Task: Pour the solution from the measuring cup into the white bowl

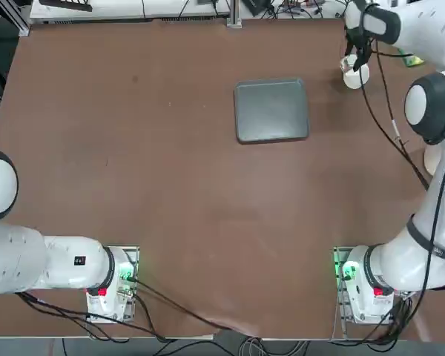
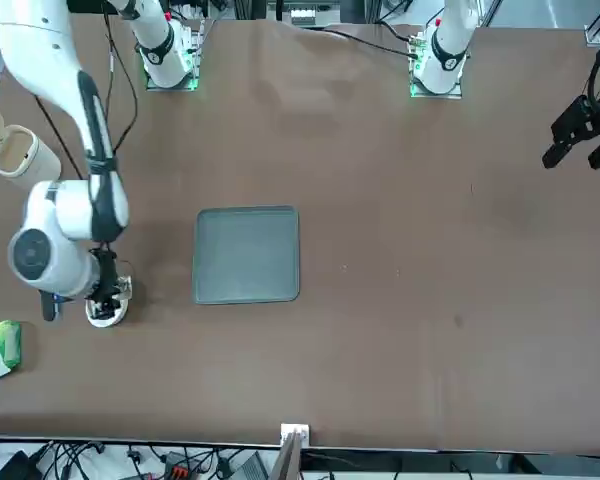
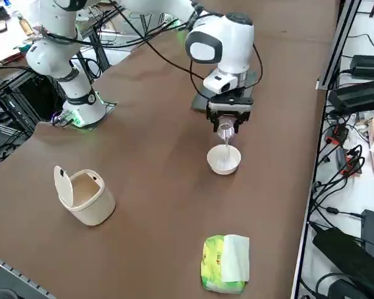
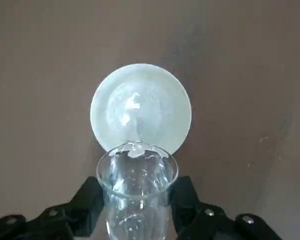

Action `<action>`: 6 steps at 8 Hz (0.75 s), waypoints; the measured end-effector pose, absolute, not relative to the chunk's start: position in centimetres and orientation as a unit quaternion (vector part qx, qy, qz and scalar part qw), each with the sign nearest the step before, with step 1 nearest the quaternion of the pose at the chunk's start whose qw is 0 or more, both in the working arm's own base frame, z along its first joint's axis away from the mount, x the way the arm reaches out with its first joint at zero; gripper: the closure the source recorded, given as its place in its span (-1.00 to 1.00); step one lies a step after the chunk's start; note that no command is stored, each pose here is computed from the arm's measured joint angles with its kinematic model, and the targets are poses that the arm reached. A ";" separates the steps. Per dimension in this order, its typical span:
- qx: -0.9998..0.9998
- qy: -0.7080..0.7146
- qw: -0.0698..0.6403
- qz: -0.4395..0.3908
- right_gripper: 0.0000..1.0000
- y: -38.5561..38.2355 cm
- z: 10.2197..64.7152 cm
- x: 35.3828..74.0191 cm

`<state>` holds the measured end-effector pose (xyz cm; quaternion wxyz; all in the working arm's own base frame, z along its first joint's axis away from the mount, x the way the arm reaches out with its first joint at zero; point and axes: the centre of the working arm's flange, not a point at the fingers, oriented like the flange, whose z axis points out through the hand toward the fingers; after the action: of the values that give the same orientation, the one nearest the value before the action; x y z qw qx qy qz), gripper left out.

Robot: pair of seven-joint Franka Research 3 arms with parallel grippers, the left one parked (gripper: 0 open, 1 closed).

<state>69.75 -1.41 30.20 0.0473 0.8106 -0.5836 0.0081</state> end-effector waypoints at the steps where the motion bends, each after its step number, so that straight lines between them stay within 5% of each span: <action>1: 0.811 -0.583 0.033 -0.003 -0.47 -2.7 30.3 69.7; 6: 0.816 -0.566 -0.074 -0.091 -0.47 -7.5 29.7 68.6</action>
<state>68.59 -7.52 29.70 -0.0744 0.8163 -0.5655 -0.0912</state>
